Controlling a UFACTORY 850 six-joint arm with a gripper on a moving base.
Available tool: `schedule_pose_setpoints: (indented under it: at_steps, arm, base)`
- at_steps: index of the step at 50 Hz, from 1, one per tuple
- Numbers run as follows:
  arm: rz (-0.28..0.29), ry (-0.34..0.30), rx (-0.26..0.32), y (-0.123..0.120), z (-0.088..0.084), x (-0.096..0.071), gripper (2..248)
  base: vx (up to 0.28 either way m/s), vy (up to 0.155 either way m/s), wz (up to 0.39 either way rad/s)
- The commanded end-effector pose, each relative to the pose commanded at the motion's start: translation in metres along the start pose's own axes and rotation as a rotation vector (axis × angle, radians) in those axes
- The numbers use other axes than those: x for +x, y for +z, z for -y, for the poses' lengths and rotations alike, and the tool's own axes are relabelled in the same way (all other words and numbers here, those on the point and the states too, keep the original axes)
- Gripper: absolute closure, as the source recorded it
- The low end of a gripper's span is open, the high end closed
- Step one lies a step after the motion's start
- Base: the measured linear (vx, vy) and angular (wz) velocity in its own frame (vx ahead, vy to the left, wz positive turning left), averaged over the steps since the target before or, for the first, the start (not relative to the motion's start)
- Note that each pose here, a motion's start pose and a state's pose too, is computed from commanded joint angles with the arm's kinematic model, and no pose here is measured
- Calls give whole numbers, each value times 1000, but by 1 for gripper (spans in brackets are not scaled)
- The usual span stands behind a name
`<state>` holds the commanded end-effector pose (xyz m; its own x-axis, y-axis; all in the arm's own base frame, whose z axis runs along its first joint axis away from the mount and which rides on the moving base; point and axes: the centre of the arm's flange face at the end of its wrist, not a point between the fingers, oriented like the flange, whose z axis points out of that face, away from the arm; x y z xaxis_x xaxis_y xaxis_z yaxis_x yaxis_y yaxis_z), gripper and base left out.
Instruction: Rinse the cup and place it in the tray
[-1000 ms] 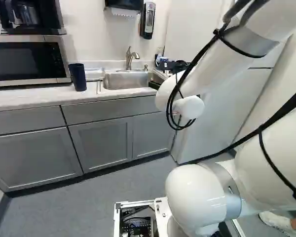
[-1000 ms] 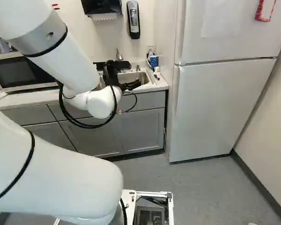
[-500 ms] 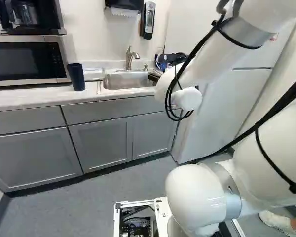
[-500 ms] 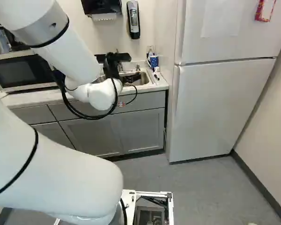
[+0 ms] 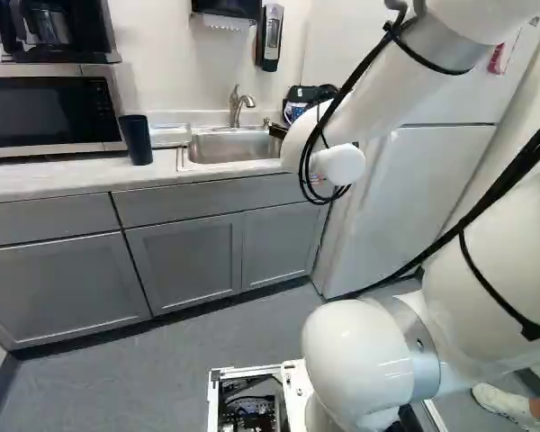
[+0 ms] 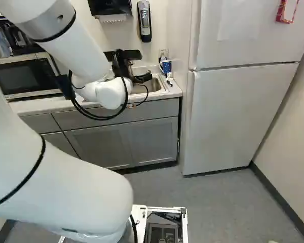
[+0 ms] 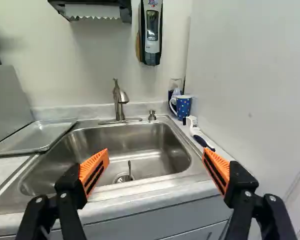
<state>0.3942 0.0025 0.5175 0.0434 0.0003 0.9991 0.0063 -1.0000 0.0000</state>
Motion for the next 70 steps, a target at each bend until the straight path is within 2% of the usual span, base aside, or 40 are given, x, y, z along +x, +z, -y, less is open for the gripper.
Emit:
schedule_pose_setpoints:
  at_steps: [36, 70]
  arm:
    - [-14, -1, 26, 17, 11, 34, 3]
    - [15, -3, 51, 31, 22, 63, 3]
  base:
    - [0, 0, 0]
    - [0, 0, 0]
